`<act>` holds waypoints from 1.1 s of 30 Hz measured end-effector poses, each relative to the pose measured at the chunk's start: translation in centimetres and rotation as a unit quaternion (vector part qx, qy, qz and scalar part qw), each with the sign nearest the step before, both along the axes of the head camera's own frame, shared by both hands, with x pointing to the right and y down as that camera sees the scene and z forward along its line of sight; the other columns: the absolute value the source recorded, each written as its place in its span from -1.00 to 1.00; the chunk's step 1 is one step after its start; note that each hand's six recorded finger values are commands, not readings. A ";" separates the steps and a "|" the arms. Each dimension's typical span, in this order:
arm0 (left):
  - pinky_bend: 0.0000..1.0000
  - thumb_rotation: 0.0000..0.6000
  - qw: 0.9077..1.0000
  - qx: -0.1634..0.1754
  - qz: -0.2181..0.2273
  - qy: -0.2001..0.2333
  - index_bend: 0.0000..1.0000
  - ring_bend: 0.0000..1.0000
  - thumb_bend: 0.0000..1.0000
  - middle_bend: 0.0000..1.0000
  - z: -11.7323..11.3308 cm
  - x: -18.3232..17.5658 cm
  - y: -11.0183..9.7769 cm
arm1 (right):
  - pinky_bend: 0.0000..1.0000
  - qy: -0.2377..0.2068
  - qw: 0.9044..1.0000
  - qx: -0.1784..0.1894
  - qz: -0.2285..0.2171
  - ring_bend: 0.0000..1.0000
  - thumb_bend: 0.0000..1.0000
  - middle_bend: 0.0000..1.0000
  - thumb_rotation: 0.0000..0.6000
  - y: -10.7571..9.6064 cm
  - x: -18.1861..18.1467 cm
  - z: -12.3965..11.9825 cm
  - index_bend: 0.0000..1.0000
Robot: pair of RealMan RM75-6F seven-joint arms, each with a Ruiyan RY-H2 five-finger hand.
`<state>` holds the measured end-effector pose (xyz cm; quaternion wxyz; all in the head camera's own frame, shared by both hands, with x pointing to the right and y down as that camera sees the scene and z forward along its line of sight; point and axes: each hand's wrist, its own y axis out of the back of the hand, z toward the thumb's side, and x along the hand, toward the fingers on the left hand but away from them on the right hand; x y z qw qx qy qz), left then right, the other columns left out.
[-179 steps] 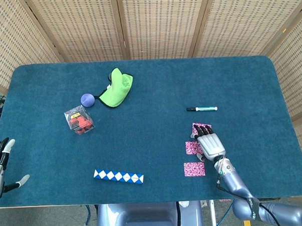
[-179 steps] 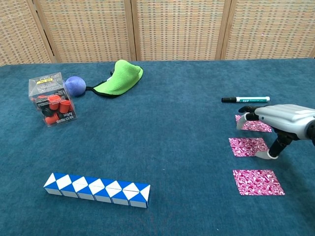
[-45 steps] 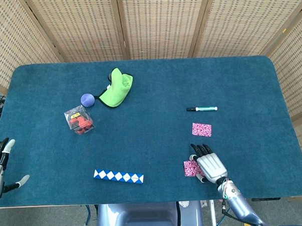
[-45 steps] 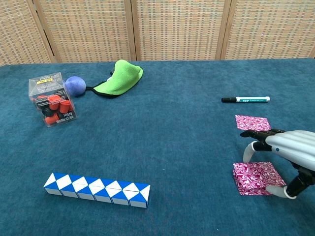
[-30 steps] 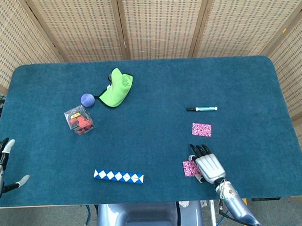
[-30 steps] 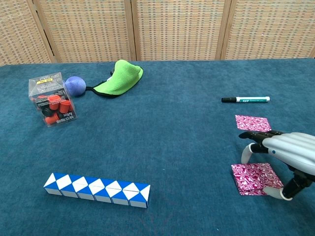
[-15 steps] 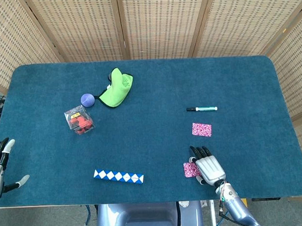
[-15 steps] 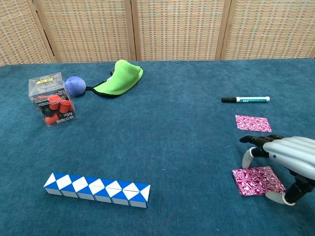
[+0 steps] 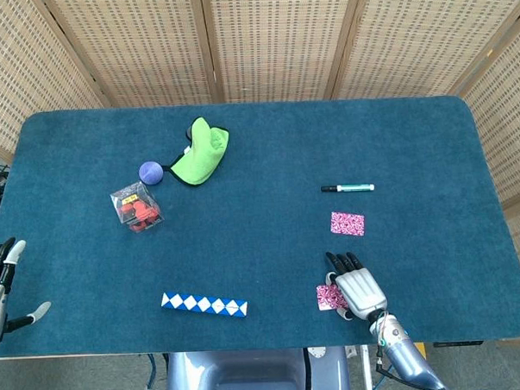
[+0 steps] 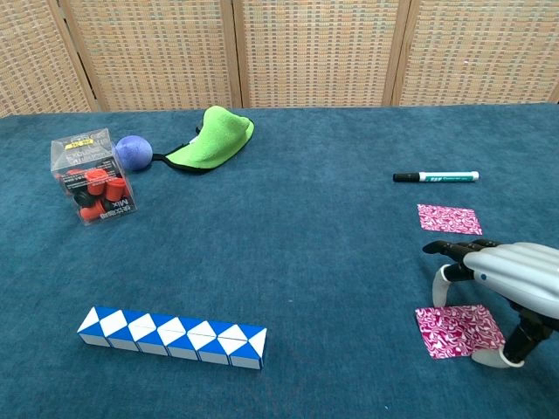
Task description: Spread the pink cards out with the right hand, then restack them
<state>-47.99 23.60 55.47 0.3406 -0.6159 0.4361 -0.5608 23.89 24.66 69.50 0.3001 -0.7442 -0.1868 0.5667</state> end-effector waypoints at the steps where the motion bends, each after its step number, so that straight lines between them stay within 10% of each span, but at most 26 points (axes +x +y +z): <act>1: -1.00 1.00 1.000 0.000 0.000 0.000 -1.00 -1.00 -1.00 -1.00 0.0 0.0 0.0 | -1.00 0.000 1.000 0.000 0.000 -1.00 -0.48 -1.00 1.00 0.0 0.0 0.0 -0.22; 23: -1.00 1.00 1.000 0.001 0.001 0.001 -1.00 -1.00 -1.00 -1.00 0.0 0.0 0.0 | -1.00 -0.011 1.000 0.002 0.009 -1.00 -0.48 -1.00 1.00 -0.4 -0.3 -0.6 -0.43; 33: -1.00 1.00 1.000 -0.002 0.000 0.002 -1.00 -1.00 -1.00 -1.00 0.0 0.0 0.0 | -1.00 -0.042 0.996 0.049 0.062 -1.00 -0.48 -1.00 1.00 -5.0 -0.2 -2.9 -0.44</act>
